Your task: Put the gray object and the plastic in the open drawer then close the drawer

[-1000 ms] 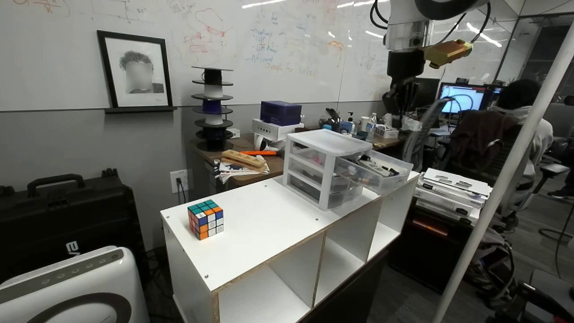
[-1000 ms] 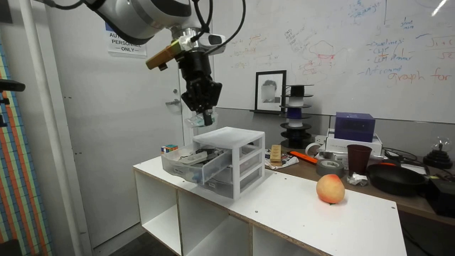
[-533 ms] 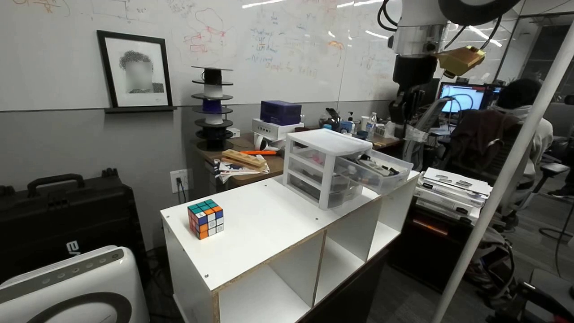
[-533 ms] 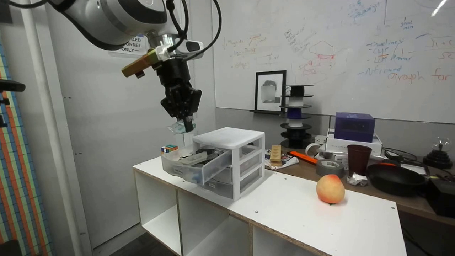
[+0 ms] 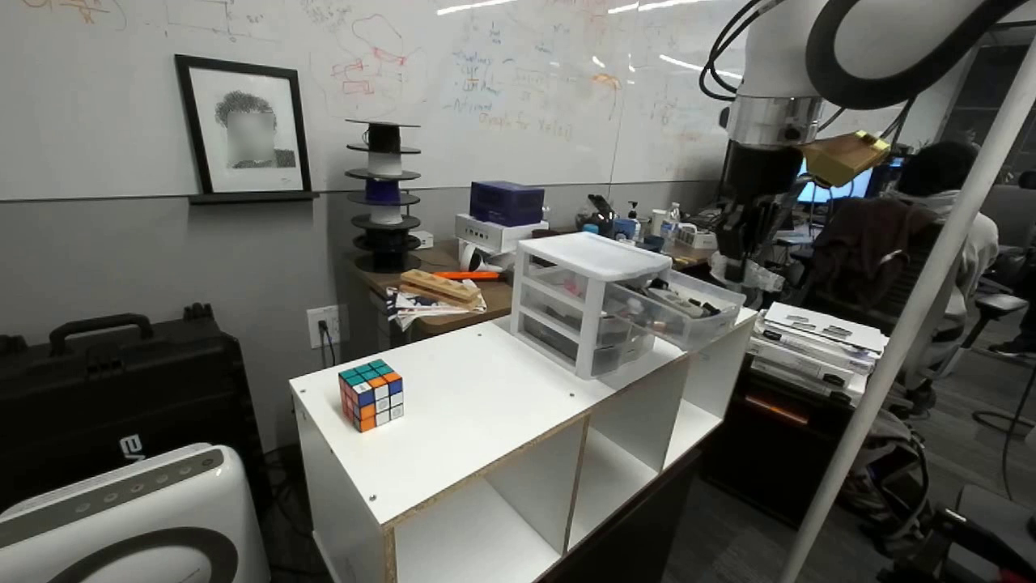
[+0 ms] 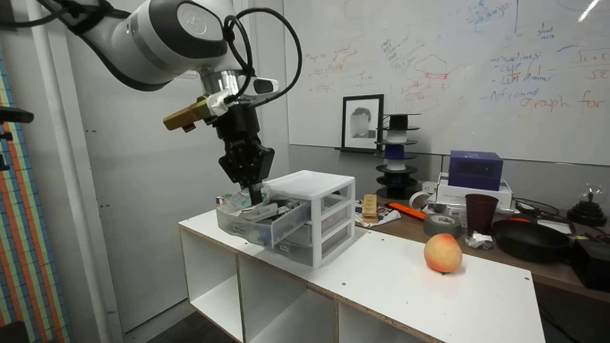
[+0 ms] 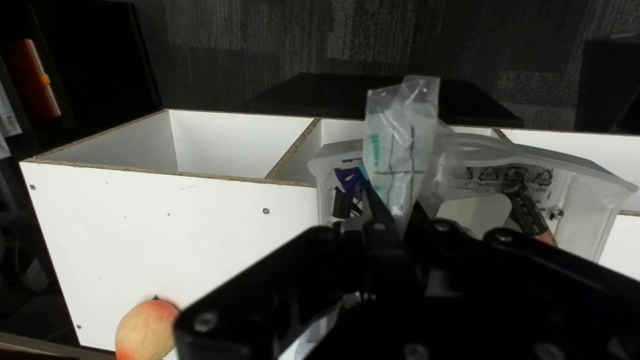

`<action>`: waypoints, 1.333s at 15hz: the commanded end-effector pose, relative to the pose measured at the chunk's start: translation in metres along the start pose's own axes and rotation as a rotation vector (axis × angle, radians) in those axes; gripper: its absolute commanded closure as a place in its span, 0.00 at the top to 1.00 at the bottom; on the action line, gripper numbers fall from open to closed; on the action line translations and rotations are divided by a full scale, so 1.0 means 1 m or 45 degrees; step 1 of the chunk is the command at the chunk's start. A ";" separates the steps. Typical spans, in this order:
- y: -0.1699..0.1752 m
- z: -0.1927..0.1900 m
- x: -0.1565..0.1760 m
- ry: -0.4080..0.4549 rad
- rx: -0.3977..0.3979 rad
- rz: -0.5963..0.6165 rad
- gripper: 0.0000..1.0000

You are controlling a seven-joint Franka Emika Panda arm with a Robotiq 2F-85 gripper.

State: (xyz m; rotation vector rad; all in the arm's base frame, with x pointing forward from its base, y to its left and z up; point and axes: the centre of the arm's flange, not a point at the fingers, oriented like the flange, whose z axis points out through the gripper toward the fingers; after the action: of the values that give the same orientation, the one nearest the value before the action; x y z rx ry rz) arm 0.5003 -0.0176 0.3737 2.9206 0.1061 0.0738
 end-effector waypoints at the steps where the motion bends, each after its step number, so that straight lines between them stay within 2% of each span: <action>1: 0.012 0.017 0.018 0.073 0.019 0.083 0.11; 7: 0.015 0.038 0.048 0.122 0.025 0.134 0.11; 14: -0.002 0.035 0.083 0.148 0.039 0.116 0.11; 17: -0.007 0.035 0.081 0.144 0.044 0.090 0.13; 20: -0.008 0.034 0.066 0.127 0.043 0.067 0.12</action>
State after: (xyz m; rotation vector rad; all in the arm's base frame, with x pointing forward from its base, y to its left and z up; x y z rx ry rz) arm 0.5726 -0.0156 0.3346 2.9429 0.0276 0.2226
